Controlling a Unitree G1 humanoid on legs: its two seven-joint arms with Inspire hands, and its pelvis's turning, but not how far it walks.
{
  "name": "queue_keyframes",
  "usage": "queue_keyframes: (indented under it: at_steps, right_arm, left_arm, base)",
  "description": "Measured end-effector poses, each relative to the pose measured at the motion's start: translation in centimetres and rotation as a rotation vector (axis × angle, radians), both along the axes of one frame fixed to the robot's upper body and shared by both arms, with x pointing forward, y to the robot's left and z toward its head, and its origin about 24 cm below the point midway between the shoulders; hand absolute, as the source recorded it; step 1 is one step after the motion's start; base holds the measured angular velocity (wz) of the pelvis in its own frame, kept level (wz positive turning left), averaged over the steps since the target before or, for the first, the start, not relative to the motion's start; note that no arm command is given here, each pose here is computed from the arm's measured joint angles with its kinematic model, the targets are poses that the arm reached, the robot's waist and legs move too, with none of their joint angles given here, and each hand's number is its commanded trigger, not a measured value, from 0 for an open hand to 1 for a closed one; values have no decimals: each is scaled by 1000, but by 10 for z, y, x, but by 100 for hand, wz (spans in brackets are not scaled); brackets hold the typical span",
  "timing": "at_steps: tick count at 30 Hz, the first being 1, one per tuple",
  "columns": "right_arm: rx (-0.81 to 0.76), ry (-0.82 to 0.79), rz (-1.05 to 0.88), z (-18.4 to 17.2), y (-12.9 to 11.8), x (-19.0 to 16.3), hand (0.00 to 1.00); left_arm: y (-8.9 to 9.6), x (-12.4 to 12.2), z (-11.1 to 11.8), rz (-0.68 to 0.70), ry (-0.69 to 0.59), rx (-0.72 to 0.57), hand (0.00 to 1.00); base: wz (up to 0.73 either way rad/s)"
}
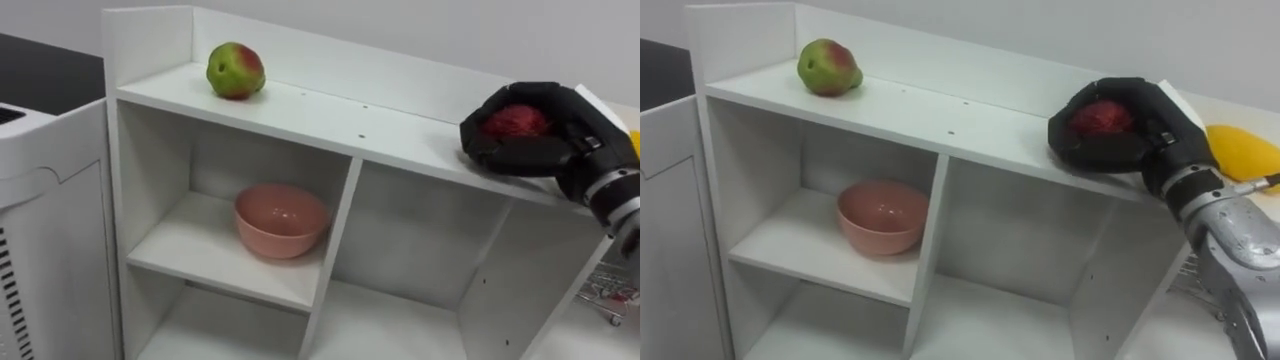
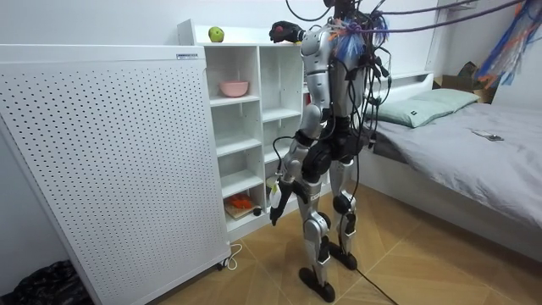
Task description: Arrange fruit in the closet
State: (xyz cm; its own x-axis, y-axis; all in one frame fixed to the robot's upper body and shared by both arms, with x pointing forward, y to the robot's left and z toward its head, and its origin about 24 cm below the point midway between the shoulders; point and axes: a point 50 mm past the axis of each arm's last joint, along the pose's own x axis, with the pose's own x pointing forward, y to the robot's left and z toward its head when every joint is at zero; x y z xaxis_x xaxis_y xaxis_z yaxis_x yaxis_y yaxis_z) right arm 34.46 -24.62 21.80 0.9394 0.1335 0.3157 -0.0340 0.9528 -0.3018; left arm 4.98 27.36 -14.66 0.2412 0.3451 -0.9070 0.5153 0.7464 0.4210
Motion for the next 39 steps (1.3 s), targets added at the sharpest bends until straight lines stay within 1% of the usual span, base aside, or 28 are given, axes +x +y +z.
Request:
queue_keyframes:
  at_steps: [6, 9, 13, 15, 18, 20, 23, 28, 31, 34, 39]
  right_arm:
    - [3, -11, 12, 2, 2, -1, 100]
    - [-17, -29, 52, 4, 11, -7, 100]
    - [-43, -73, 150, 6, 29, -22, 100]
    - [-17, -80, 213, 5, 37, -28, 100]
    - [61, -70, 345, -1, 53, -37, 100]
    - [51, -34, 473, -10, 72, -47, 100]
    - [16, 16, 604, -20, 95, -56, 100]
    - [30, 86, 725, -32, 106, -64, 100]
    - [78, 121, 810, -44, 117, -71, 100]
    - [94, 167, 890, -55, 129, -76, 100]
    - [110, 236, 932, -72, 133, -78, 100]
  left_arm:
    - [-4, 3, -1, -16, -1, -7, 0]
    - [-5, 7, -1, -20, -8, -8, 0]
    - [-5, 9, -1, -20, -17, -10, 0]
    - [-5, 9, -1, -21, -17, -9, 0]
    - [-5, 8, -1, -27, -24, 8, 0]
    - [-8, 10, -1, -44, -36, 12, 0]
    - [-8, 11, -1, -48, -41, 12, 0]
    - [-5, 3, -3, -52, -6, 19, 0]
    - [-5, -1, -5, -24, 13, 11, 0]
    - [-5, 2, -5, 6, -8, 9, 0]
    - [-7, 8, -6, 36, -17, -2, 0]
  base:
    - [-2]
    - [-2]
    - [-5]
    - [-8]
    - [-12]
    - [-8]
    - [0]
    - [2]
    - [0]
    - [0]
    - [3]
